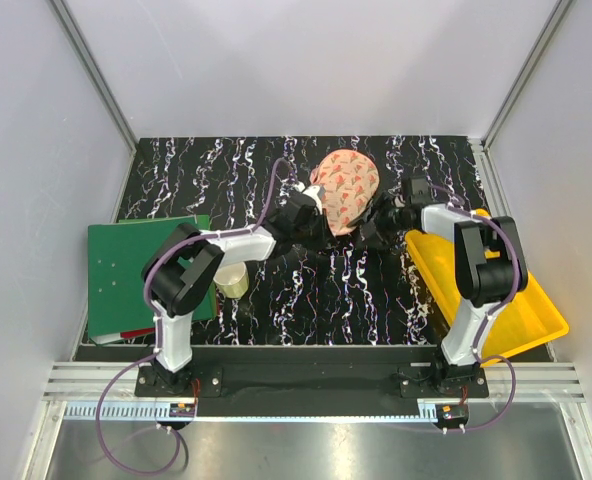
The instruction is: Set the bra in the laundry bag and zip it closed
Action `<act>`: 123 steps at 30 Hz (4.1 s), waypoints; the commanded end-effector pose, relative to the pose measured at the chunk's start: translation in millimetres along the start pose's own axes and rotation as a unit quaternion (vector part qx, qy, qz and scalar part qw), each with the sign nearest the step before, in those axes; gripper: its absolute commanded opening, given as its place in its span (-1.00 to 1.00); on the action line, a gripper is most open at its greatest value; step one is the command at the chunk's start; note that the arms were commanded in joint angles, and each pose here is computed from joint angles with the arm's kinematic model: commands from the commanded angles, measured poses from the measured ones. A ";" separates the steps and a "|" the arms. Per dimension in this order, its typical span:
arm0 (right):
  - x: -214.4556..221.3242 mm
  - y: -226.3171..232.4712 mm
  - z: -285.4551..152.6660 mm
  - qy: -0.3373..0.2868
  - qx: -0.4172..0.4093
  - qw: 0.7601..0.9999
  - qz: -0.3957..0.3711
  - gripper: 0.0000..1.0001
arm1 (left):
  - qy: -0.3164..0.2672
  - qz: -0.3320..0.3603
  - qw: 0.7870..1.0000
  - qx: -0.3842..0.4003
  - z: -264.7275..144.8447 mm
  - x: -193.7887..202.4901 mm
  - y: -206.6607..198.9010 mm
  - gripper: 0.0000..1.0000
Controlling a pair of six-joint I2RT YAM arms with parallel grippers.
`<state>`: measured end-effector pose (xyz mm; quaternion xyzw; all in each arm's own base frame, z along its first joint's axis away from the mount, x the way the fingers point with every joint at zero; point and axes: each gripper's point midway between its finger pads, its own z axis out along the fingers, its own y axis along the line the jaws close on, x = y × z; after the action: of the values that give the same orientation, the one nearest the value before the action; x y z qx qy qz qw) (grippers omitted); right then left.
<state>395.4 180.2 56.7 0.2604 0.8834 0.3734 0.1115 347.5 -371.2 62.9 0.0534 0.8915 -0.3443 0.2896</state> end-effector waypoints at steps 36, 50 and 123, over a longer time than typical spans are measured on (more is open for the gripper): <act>-24.8 25.7 -16.9 -0.011 -0.014 0.998 -0.065 0.32 | -0.017 -0.037 0.999 0.028 -2.4 -22.8 -17.1 -1.00; 1.2 -26.7 -35.2 -0.076 0.072 0.993 -0.061 0.77 | -0.022 -0.024 0.999 0.042 -7.8 -18.9 -36.2 -1.00; -2.7 26.4 13.6 0.082 -0.070 0.991 -0.073 -0.97 | 0.004 0.100 0.993 -0.064 -41.4 -37.1 31.7 0.12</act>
<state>427.1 194.8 55.7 0.1746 0.8940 0.3928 0.1263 334.7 -324.5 64.4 0.0567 0.9126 -0.3042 0.2673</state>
